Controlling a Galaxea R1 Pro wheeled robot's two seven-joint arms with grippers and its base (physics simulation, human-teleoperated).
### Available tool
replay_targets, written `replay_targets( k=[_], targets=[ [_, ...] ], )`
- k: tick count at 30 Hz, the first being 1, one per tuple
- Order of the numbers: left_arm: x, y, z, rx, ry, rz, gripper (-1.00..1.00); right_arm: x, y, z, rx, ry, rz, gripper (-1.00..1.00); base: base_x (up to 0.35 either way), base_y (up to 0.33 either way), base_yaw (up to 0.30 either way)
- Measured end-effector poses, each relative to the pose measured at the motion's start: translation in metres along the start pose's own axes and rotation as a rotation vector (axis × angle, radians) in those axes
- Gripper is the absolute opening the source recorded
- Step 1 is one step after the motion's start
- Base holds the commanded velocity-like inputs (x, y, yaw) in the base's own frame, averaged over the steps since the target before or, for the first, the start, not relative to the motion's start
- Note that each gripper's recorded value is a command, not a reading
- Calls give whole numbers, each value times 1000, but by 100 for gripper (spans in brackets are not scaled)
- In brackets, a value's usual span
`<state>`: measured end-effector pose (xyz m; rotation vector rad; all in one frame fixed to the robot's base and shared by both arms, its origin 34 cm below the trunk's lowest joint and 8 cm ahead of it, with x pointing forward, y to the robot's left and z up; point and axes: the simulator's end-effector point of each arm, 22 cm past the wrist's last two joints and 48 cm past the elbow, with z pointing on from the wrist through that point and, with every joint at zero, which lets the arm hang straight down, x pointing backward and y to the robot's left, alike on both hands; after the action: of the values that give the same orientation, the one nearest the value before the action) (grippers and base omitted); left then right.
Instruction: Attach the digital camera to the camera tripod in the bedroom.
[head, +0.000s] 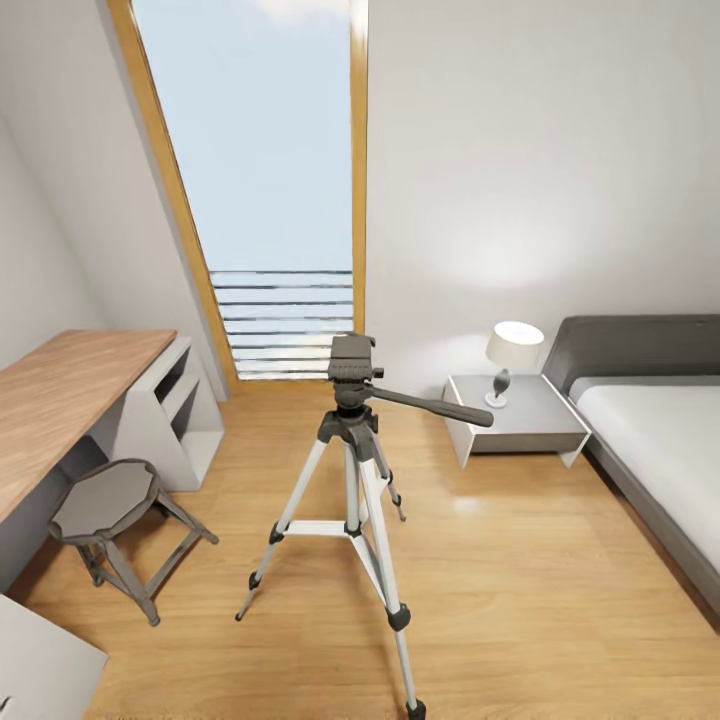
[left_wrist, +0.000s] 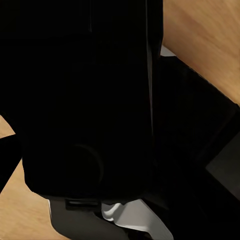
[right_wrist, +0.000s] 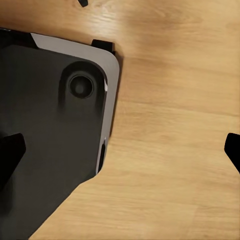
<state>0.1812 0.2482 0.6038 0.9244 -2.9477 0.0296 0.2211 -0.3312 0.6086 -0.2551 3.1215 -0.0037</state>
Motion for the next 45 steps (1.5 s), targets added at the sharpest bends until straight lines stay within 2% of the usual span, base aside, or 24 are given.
replay_targets(
  k=[20,45],
  targets=[
    [1,0,0,0,2,0,-100,0,0,0,-1,1,-2,100,-258,0,0],
    [2,2,1,-5,7,-3,-100,3,1,1,0,8,1,100,-13,0,0]
  ],
)
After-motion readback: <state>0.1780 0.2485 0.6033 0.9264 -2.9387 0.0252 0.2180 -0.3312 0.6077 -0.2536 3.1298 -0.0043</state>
